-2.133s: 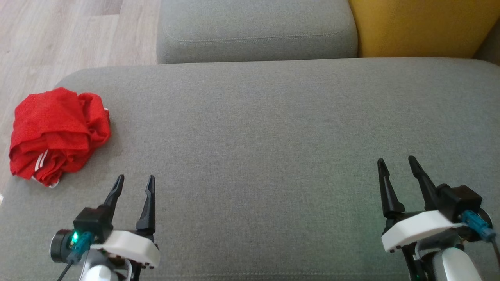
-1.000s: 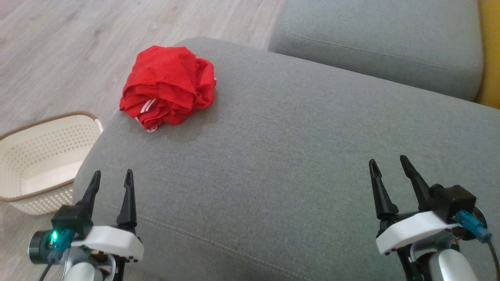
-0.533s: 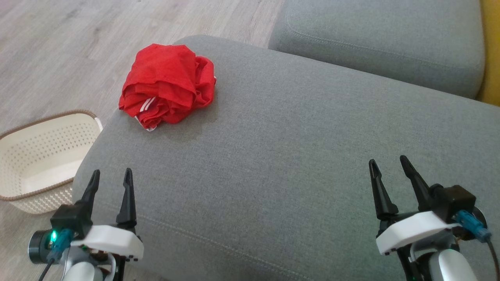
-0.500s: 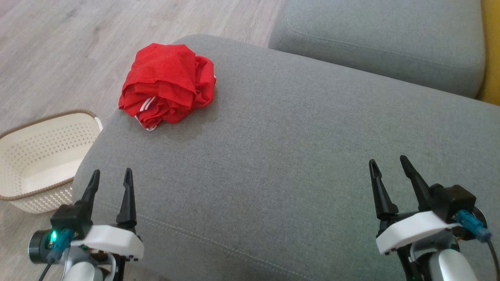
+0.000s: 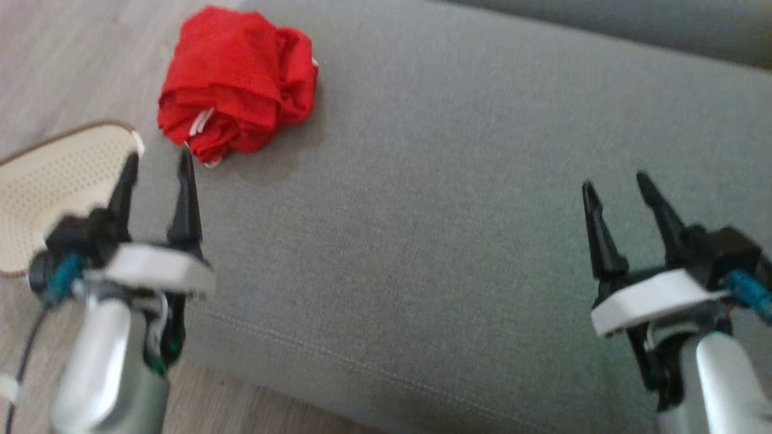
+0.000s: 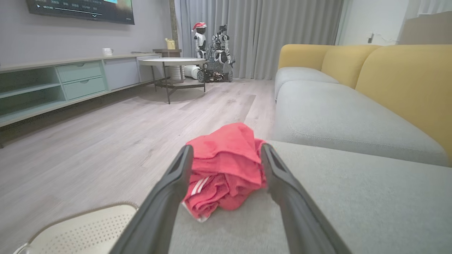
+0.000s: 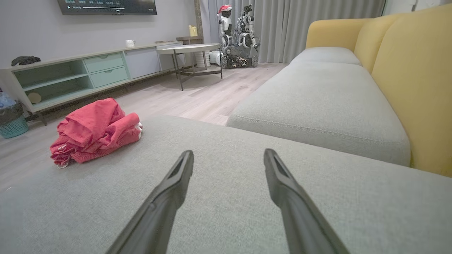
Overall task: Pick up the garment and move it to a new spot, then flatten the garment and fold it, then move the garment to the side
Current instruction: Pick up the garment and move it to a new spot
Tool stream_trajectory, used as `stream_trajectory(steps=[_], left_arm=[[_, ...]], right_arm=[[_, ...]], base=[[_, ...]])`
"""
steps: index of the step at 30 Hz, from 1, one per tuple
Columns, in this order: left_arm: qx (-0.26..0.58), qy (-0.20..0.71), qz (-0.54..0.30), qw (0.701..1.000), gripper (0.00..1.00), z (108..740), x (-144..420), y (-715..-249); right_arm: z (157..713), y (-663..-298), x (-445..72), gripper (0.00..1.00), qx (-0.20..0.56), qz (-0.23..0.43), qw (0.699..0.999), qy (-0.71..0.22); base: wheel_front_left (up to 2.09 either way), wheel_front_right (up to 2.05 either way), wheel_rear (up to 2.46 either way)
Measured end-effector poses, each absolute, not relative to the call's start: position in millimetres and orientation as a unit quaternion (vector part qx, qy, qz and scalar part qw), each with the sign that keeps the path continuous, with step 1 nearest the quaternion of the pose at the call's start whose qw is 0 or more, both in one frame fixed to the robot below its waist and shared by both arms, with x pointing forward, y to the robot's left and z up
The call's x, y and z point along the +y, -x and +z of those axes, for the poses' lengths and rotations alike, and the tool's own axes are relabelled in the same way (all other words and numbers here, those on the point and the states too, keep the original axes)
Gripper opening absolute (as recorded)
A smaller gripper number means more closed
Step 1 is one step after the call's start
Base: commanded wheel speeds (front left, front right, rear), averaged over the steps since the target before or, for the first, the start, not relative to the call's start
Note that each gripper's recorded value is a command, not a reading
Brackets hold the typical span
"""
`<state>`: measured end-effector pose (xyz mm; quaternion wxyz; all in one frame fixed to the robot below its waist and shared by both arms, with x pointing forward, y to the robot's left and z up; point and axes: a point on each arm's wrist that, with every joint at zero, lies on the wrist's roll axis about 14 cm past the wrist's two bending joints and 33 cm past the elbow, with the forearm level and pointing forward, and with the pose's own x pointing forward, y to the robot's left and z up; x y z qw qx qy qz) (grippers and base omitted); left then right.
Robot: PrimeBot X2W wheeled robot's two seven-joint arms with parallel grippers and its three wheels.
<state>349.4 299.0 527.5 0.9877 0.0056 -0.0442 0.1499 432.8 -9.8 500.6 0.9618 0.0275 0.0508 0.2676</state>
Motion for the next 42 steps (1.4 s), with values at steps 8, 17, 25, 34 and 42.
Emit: stream_trajectory(steps=[8,17,25,34,42], left_arm=[[-0.037,-0.01,0.118,0.992,1.0,529.1,306.8,-442.6],[0.059,-0.002,0.106,0.993,1.0,475.0,322.0,-521.4],[0.186,0.017,0.117,0.975,1.0,409.0,329.9,-533.7],[0.153,-0.013,0.119,0.981,0.0,433.2,346.8,-534.0],[0.012,-0.044,0.103,0.994,0.0,536.6,350.8,-542.6]], right_arm=[[480.6,-474.7,-22.6,1.0,0.06,0.248,0.967,-0.021],[450.3,-494.4,-38.2,1.0,0.083,0.232,0.969,-0.018],[435.1,-500.2,-58.4,1.0,0.098,0.208,0.973,-0.013],[445.5,-501.2,-60.9,1.0,0.084,0.203,0.976,-0.008],[476.1,-495.0,-59.6,1.0,0.049,0.202,0.978,-0.008]], base=[[0.0,0.0,0.0],[0.0,0.0,0.0],[0.0,0.0,0.0],[0.0,0.0,0.0],[0.0,0.0,0.0]])
